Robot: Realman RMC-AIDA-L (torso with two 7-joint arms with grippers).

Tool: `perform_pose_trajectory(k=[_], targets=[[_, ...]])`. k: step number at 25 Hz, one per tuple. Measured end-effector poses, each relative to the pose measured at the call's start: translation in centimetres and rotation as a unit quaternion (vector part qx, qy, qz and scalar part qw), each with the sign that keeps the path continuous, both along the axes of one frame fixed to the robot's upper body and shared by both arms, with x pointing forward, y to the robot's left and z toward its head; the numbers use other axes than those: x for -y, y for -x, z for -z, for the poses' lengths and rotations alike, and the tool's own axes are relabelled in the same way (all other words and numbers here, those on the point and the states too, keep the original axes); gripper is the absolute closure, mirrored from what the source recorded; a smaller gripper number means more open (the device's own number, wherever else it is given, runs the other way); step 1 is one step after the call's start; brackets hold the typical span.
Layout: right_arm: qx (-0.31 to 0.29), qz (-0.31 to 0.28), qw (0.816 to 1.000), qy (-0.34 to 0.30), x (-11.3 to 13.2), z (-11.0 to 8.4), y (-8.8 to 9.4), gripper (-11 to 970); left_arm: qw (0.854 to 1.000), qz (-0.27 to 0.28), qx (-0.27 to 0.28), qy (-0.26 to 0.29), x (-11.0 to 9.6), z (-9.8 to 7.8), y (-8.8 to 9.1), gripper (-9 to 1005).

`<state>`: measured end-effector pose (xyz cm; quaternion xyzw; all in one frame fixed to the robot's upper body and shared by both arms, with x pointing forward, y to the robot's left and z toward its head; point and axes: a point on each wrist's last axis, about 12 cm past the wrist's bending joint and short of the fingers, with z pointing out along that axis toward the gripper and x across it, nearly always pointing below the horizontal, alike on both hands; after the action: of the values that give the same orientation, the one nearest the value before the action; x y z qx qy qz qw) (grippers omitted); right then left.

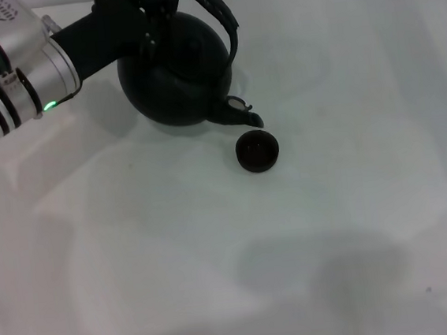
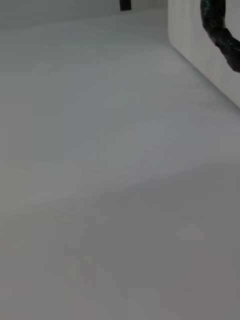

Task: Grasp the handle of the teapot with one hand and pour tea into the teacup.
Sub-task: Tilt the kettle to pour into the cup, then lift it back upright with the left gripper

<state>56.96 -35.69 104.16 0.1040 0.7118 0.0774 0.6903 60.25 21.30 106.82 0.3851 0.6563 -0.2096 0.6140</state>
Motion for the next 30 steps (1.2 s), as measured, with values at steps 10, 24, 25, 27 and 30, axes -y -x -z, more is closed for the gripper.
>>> perform_pose_trajectory(k=[10,24,25,27,30], targets=[[0.002,0.001,1.0,0.003,0.1,-0.2,-0.2,114,1.0,0.009,0.001,-0.009,-0.7,-0.4,-0.2,864],[0.001,0.001,1.0,0.002,-0.1,-0.2,-0.3,115,0.997,0.054,0.012,-0.048,-0.5,-1.7,-1.4,862],[0.001,0.001,1.0,0.001,-0.1,-0.1,-0.3,115,0.997,0.057,0.012,-0.052,-0.5,-1.8,-1.4,862],[0.001,0.001,1.0,0.001,-0.1,-0.1,-0.2,115,0.996,0.06,0.013,-0.058,-0.4,-1.9,-1.6,862],[0.0,0.002,1.0,-0.001,-0.1,-0.1,-0.2,114,0.996,0.063,0.015,-0.06,-0.3,-2.0,-1.7,863]])
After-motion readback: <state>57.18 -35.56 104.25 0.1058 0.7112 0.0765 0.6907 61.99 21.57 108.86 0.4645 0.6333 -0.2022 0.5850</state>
